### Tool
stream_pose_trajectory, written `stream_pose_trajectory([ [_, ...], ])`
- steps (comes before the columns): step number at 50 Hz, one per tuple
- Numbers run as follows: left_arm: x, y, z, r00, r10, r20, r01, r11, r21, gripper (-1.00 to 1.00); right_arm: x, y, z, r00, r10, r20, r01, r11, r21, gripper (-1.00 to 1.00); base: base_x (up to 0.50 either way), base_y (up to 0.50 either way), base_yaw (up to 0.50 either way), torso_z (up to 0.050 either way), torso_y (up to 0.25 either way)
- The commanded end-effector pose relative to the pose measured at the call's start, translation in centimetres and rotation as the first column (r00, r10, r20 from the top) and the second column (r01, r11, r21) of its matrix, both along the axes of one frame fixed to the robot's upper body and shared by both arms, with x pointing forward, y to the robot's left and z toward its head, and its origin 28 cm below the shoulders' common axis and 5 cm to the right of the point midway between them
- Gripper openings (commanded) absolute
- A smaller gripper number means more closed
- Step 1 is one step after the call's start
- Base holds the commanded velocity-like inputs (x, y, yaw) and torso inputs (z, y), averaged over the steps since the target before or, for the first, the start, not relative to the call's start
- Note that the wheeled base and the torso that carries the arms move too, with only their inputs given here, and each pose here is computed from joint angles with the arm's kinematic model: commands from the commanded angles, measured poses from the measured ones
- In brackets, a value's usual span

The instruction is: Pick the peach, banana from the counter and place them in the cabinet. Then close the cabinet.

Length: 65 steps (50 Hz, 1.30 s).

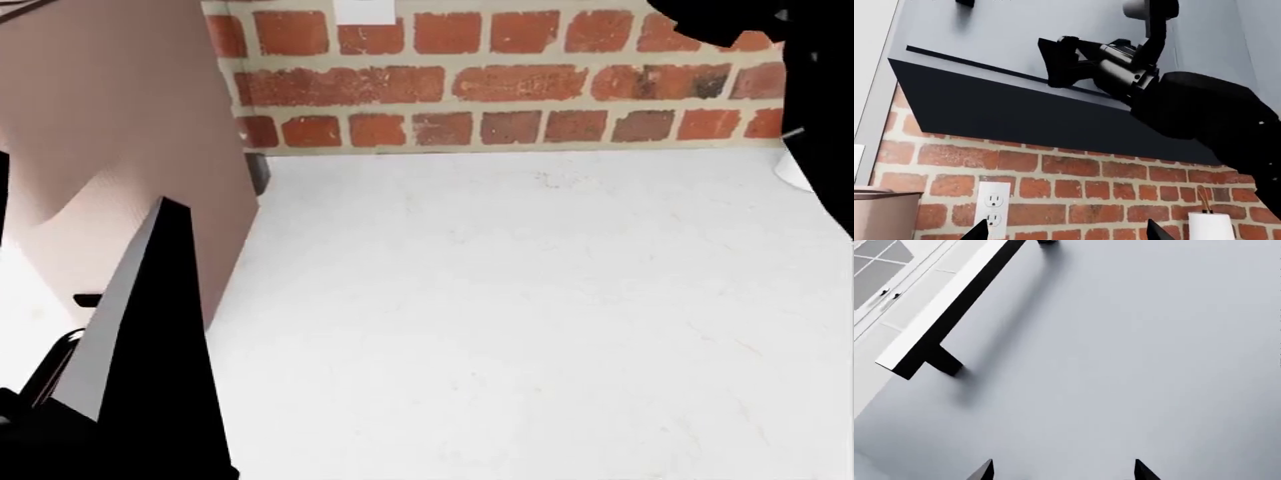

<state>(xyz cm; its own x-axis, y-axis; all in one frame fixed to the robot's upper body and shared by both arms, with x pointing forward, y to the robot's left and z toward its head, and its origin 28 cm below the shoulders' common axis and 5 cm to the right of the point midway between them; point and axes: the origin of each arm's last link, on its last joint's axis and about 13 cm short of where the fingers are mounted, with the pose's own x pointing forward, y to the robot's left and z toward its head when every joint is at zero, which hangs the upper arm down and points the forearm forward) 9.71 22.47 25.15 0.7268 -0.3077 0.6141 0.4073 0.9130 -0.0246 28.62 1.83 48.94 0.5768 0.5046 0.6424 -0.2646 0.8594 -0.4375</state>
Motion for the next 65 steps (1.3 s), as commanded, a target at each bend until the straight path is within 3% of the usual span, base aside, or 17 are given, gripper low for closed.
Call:
stream_pose_trajectory([
  [1,0.0,0.0,-0.2,1.000,0.006,0.005,-0.006,1.000,0.000,1.00,5.7,1.6,-7.5,0.907,-0.201,-0.370,0.152,0.976,-0.156,1.00,0.00,0.00,0.00,0.000,0.000],
  [9,0.0,-0.1,-0.2,1.000,-0.002,0.005,0.002,1.000,0.006,1.00,8.1,1.7,-9.7,0.872,-0.313,-0.376,0.281,0.950,-0.138,1.00,0.00,0.00,0.00,0.000,0.000],
  [13,0.0,0.0,-0.2,1.000,-0.005,0.006,0.005,1.000,0.006,1.00,9.1,1.1,-10.2,0.824,-0.482,-0.297,0.454,0.876,-0.163,1.00,0.00,0.00,0.00,0.003,0.000],
  [16,0.0,0.0,-0.2,1.000,-0.006,0.004,0.006,1.000,0.004,1.00,9.6,0.6,-10.9,0.788,-0.554,-0.269,0.523,0.833,-0.182,1.00,0.00,0.00,0.00,0.000,0.000],
  [18,-0.1,0.0,-0.3,1.000,-0.006,0.003,0.006,1.000,0.003,1.00,8.4,0.1,-7.4,0.769,-0.582,-0.266,0.548,0.814,-0.195,1.00,0.00,0.00,0.00,0.000,0.000],
  [20,-0.1,0.0,-0.3,1.000,-0.006,0.001,0.006,1.000,0.001,1.00,8.0,-0.3,-6.3,0.752,-0.603,-0.267,0.565,0.798,-0.210,1.00,0.01,0.00,0.00,0.000,0.000],
  [30,-0.1,0.1,-0.3,1.000,-0.006,-0.001,0.006,1.000,-0.004,1.00,8.3,-0.9,-6.2,0.716,-0.646,-0.266,0.605,0.764,-0.227,1.00,0.01,0.01,0.01,0.001,0.000],
  [35,-0.2,0.2,-0.3,1.000,-0.003,0.001,0.003,1.000,-0.007,1.00,8.0,-0.7,-5.4,0.750,-0.604,-0.269,0.579,0.796,-0.175,1.00,0.01,0.01,0.01,0.000,0.000],
  [39,-0.2,0.2,-0.3,1.000,0.002,0.001,-0.002,1.000,-0.012,1.00,6.0,-2.1,-4.0,0.809,-0.520,-0.275,0.540,0.842,-0.003,1.00,0.00,0.00,0.00,0.000,0.000],
  [42,-0.2,0.2,-0.3,1.000,0.004,0.001,-0.004,1.000,-0.013,1.00,3.7,-3.9,-3.0,0.850,-0.461,-0.255,0.504,0.852,0.139,1.00,0.00,0.00,0.00,0.000,0.000],
  [47,-0.1,0.1,-0.3,1.000,0.005,0.003,-0.005,1.000,-0.011,1.00,-0.6,-6.4,-3.3,0.898,-0.389,-0.204,0.433,0.860,0.269,1.00,0.00,0.00,0.00,0.000,0.000],
  [52,0.0,0.1,-0.3,1.000,0.009,-0.001,-0.009,1.000,-0.010,1.00,-4.3,-8.2,-4.8,0.928,-0.344,-0.144,0.373,0.859,0.350,1.00,0.00,0.00,0.00,0.000,0.000],
  [59,0.0,0.0,-0.3,1.000,0.017,0.002,-0.017,1.000,-0.008,1.00,-8.6,-10.4,-6.6,0.939,-0.343,-0.015,0.312,0.833,0.457,1.00,0.00,0.00,0.00,0.000,0.000],
  [65,0.1,0.0,-0.3,1.000,0.020,0.004,-0.020,1.000,-0.007,1.00,-12.6,-11.7,-9.2,0.936,-0.341,0.082,0.261,0.834,0.486,1.00,0.00,0.00,0.00,0.000,0.000],
])
